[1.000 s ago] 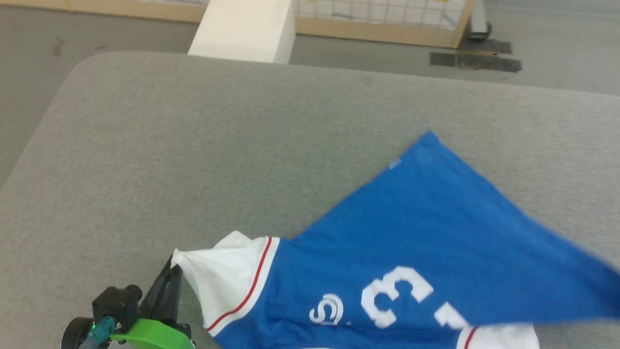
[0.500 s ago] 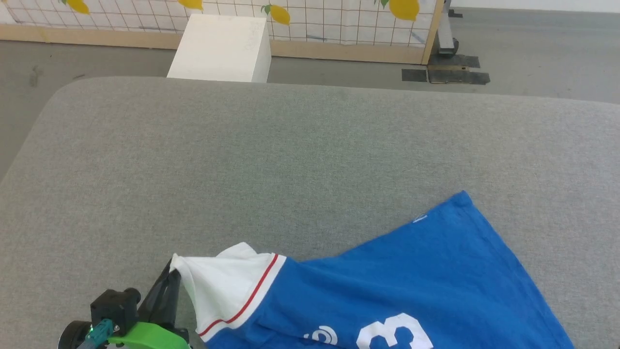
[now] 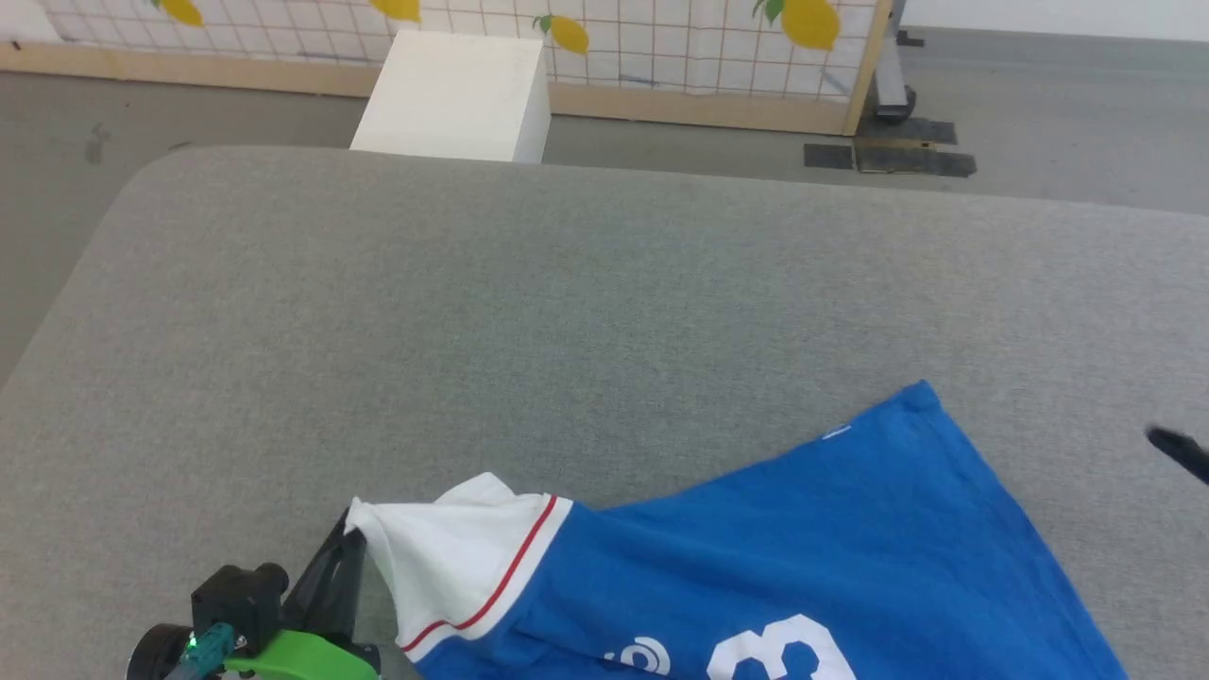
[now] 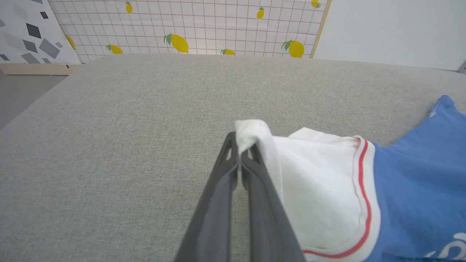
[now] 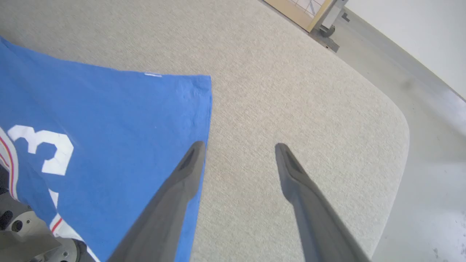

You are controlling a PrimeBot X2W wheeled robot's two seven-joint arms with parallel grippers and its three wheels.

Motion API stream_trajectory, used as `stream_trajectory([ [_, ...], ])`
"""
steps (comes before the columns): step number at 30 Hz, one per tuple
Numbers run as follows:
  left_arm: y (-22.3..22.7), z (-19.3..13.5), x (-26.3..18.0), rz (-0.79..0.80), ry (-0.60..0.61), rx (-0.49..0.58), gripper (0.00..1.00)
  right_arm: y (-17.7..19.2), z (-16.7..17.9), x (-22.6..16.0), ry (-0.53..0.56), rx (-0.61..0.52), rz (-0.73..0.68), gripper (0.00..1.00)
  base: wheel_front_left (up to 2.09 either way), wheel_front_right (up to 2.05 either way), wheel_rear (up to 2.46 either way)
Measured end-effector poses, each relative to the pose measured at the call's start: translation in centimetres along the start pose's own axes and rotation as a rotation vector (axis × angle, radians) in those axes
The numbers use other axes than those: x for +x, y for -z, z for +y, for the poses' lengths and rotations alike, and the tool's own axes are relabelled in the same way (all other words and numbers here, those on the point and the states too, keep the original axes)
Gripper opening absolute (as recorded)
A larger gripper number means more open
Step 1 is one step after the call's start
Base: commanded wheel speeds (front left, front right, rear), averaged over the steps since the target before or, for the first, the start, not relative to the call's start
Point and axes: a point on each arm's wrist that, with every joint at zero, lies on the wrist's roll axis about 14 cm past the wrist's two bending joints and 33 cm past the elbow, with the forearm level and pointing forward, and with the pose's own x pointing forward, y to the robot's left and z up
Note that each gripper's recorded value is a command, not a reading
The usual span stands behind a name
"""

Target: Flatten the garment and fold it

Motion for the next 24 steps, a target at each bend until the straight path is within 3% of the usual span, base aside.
stream_trajectory([
  [5, 0.4, -0.1, 0.2, 0.011, -0.005, -0.014, 0.00, -2.3, 1.8, 3.3, -0.047, -0.061, 0.059, 1.00, 0.00, 0.00, 0.00],
  [14, 0.8, 0.1, 1.5, 0.016, -0.017, -0.022, 0.00, -1.1, 4.5, 10.3, -0.114, -0.180, 0.337, 1.00, 0.00, 0.00, 0.00],
  [24, 2.2, 1.3, 2.0, 0.049, -0.071, -0.030, 0.00, 2.4, 5.7, 17.1, -0.160, -0.107, 0.453, 1.00, 0.00, 0.00, 0.00],
])
